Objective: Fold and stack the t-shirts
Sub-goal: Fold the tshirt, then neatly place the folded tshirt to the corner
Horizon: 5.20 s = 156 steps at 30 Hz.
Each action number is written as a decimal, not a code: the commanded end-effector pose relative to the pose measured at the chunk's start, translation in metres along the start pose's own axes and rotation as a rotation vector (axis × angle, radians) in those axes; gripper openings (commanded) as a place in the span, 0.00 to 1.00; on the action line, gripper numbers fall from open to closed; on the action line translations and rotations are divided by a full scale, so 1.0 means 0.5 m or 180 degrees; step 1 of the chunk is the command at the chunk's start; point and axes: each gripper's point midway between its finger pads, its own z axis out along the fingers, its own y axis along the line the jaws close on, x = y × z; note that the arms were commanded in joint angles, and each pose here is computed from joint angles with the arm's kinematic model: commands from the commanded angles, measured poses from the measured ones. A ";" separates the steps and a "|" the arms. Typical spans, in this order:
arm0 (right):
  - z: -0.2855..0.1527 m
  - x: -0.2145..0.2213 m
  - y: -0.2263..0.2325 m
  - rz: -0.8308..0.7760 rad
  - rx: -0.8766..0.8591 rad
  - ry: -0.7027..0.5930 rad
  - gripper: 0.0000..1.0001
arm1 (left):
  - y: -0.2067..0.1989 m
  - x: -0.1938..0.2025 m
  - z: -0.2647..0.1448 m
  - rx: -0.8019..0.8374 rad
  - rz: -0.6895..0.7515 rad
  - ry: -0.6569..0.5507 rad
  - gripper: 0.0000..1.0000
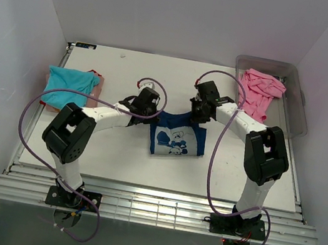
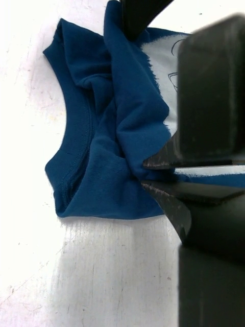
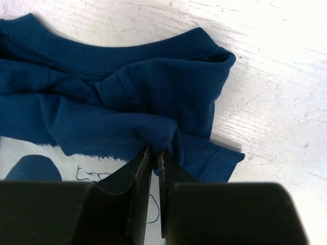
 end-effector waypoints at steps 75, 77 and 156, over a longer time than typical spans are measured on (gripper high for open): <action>0.036 -0.075 -0.007 0.0218 -0.0004 -0.0037 0.08 | -0.070 -0.198 0.041 0.0290 0.0347 -0.0365 0.98; 0.060 -0.053 0.003 0.0254 -0.0085 0.0141 0.08 | -0.068 -0.185 0.048 0.0377 0.0317 -0.0232 0.98; -0.098 -0.067 0.067 0.0161 -0.0509 -0.0189 0.85 | 0.382 -0.449 -0.406 -0.1060 0.0474 -0.0419 0.00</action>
